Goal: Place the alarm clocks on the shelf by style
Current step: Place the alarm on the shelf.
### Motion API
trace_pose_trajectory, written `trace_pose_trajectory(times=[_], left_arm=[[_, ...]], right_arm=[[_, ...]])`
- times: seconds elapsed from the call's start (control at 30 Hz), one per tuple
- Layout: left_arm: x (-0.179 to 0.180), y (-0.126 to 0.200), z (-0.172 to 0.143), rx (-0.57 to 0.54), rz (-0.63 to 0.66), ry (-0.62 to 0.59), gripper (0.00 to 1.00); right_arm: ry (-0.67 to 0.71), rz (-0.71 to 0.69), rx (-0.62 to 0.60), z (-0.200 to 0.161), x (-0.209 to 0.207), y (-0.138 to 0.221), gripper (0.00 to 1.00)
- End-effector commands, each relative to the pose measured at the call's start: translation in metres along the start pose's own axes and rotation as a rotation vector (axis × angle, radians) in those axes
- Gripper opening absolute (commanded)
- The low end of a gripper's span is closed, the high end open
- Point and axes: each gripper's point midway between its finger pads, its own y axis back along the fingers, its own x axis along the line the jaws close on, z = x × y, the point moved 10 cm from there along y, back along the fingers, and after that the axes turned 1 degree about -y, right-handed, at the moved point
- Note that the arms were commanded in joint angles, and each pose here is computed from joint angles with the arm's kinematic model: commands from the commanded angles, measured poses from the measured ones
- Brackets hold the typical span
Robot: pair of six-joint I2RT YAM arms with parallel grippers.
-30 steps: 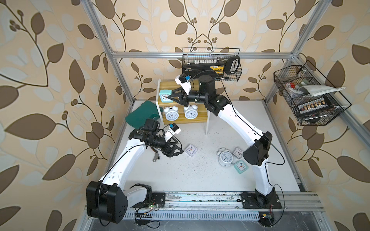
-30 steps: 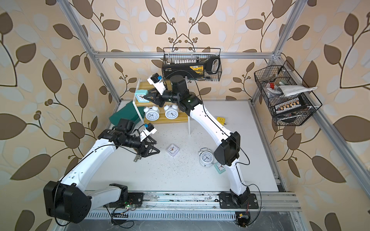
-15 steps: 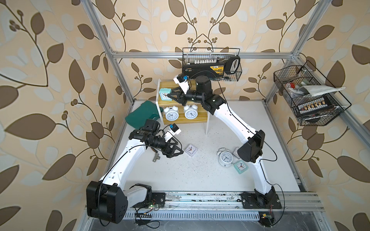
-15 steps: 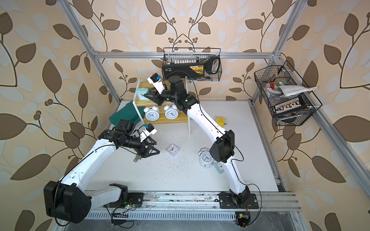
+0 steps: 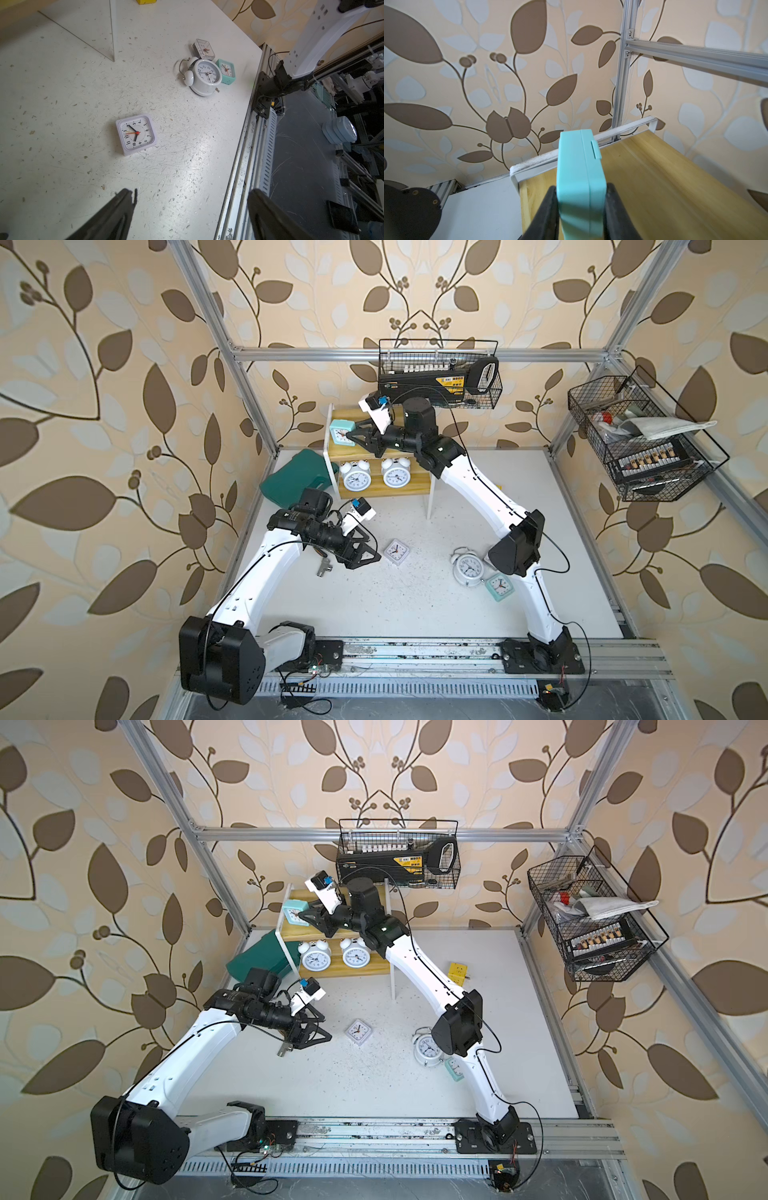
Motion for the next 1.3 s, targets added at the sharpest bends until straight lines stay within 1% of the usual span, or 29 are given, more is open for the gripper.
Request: trace_pose_trajectory(times=[0.0,0.1,0.17,0.27,0.43,0.6,0.73,0.8,1.0,1.03,1.17,1.27], left_arm=[[-0.007,0.005,0.001,-0.023,-0.018,-0.021,0.9],[-0.007,0.005,0.0,-0.024,-0.02,-0.021,0.9],[-0.008,0.005,0.001,-0.025,-0.021,-0.021,0.91],[-0.008,0.005,0.001,-0.025,-0.021,-0.021,0.91],[-0.008,0.006,0.001,-0.027,-0.022,-0.024,0.92],[-0.009,0.006,0.001,-0.029,-0.02,-0.027,0.93],[-0.007,0.005,0.001,-0.024,-0.005,-0.03,0.93],[-0.006,0.005,0.001,-0.024,0.002,-0.03,0.93],[-0.001,0.004,0.002,-0.017,0.04,-0.027,0.94],[0.001,0.003,0.001,-0.011,0.049,-0.024,0.94],[0.009,-0.001,0.003,0.004,0.071,-0.026,0.96],[0.013,-0.004,0.006,0.011,0.07,-0.029,0.96]], right_arm=[[-0.004,-0.025,0.04,-0.008,-0.001,-0.003,0.31],[0.004,-0.04,0.044,-0.006,0.0,0.002,0.4],[0.008,-0.052,0.047,-0.004,0.0,0.004,0.45],[0.015,-0.067,0.046,0.0,0.002,0.008,0.48],[0.019,-0.092,0.047,0.003,0.002,0.013,0.49],[0.018,-0.11,0.042,0.005,0.002,0.016,0.46],[0.012,-0.118,0.037,0.007,0.003,0.017,0.37],[0.006,-0.12,0.036,0.007,0.003,0.018,0.35],[-0.003,-0.126,0.024,0.015,0.007,0.025,0.35],[-0.01,-0.125,0.018,0.018,0.009,0.028,0.38],[-0.02,-0.086,0.016,0.027,0.022,0.044,0.55],[-0.024,-0.083,0.025,0.031,0.031,0.06,0.63]])
